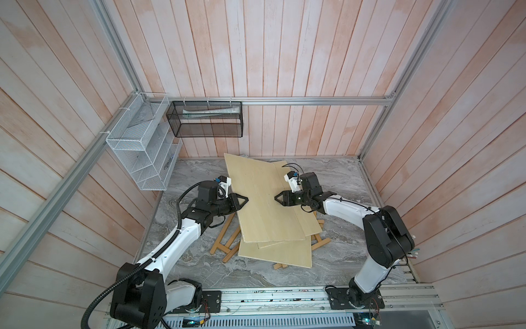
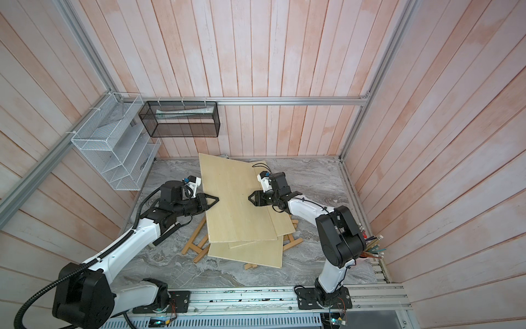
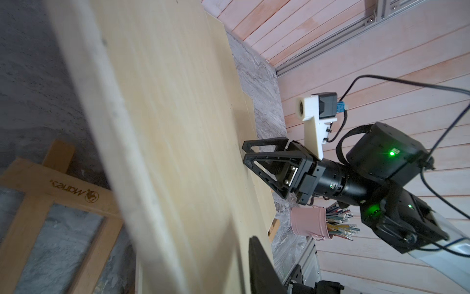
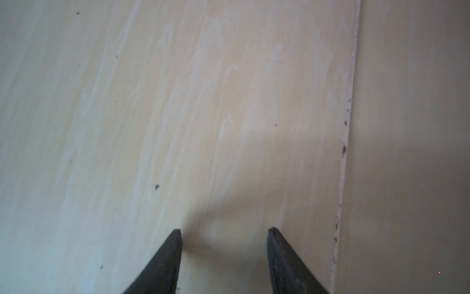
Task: Assemble the easel
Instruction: Pick up the drawing board.
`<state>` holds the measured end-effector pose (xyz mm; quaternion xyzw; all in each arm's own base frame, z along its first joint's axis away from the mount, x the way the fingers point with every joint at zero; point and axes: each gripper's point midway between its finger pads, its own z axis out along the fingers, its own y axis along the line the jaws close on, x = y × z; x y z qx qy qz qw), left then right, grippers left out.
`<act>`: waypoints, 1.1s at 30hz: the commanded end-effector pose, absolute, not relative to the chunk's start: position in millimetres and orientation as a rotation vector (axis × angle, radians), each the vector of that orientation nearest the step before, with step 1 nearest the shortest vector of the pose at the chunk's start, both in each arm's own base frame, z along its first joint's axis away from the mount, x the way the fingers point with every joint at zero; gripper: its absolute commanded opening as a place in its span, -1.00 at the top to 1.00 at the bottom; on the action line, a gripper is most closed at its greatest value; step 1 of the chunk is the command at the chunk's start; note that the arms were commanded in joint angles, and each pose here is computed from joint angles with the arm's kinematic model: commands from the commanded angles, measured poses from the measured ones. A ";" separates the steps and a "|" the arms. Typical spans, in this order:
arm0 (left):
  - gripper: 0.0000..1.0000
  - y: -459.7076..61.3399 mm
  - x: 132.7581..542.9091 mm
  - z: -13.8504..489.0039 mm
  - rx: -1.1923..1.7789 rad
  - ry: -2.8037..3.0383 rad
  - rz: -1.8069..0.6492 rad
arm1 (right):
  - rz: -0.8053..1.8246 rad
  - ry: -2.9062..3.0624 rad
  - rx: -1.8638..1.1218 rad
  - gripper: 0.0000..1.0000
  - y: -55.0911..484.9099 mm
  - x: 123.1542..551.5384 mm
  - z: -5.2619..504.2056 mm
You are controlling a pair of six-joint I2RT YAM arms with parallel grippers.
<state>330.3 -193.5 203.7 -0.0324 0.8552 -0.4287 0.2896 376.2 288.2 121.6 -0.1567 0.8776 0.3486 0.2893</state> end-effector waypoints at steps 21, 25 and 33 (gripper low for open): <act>0.15 -189.1 358.0 266.2 -0.126 2.158 -1.113 | 0.909 2.418 -0.511 -0.09 293.6 343.7 105.4; 0.29 -188.6 360.3 270.9 -0.121 2.150 -1.109 | 0.907 2.395 -0.514 -0.09 292.5 343.4 114.0; 0.76 -190.0 365.4 259.4 -0.140 2.163 -1.113 | 0.869 2.343 -0.503 -0.10 286.9 346.6 134.7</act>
